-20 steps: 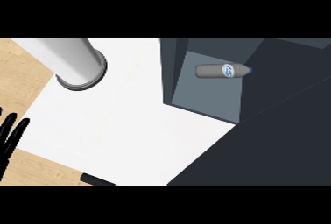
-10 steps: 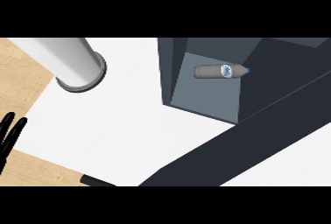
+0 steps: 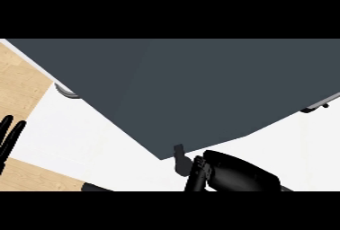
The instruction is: Pick up the bottled water, place it into the cabinet and close the cabinet
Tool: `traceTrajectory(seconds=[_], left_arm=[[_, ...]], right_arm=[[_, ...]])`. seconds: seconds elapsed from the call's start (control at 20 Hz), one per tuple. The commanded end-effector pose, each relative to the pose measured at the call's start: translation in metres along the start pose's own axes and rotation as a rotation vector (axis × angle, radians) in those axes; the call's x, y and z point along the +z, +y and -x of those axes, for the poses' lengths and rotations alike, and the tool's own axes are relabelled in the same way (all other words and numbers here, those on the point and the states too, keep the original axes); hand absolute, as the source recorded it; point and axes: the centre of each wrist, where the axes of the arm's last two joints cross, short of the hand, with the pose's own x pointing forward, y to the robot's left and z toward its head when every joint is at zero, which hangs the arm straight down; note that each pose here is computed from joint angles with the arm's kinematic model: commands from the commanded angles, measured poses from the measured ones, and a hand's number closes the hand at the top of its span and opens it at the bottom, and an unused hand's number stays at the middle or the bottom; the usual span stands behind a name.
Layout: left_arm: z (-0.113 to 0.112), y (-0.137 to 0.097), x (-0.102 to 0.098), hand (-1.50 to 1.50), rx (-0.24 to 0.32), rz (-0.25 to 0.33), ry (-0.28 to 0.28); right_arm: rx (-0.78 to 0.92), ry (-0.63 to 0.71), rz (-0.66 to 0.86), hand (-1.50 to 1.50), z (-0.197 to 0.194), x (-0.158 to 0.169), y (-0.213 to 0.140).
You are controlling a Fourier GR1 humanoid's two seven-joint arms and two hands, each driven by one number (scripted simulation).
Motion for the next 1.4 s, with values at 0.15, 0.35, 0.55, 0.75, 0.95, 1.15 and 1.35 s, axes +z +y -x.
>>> traceTrajectory(seconds=[0.15, 0.35, 0.55, 0.75, 0.95, 1.15, 1.35], left_arm=[[0.003, 0.008, 0.008, -1.50, 0.001, -0.038, 0.002], [0.005, 0.009, 0.009, -1.50, 0.010, -0.046, -0.006], [0.005, 0.011, 0.013, -1.50, 0.010, -0.050, -0.019], [0.001, 0.014, 0.016, -1.50, 0.009, -0.045, -0.015], [0.001, 0.017, 0.013, -1.50, 0.020, -0.049, -0.028], [0.001, 0.017, 0.020, -1.50, 0.017, -0.061, -0.038], [0.000, 0.018, 0.021, -1.50, 0.010, -0.073, -0.038]], right_arm=[[-0.069, 0.134, 0.108, 1.50, -0.005, -0.077, -0.034], [-0.041, 0.128, 0.288, 1.50, -0.017, -0.100, -0.065], [-0.088, 0.142, 0.458, 1.50, -0.020, -0.118, -0.094], [-0.118, 0.137, 0.558, 1.50, -0.019, -0.131, -0.109], [-0.170, 0.132, 0.611, 1.50, -0.027, -0.140, -0.116], [-0.267, 0.121, 0.669, -1.50, -0.019, -0.145, -0.119], [-0.282, 0.104, 0.664, -1.50, -0.016, -0.158, -0.116]])
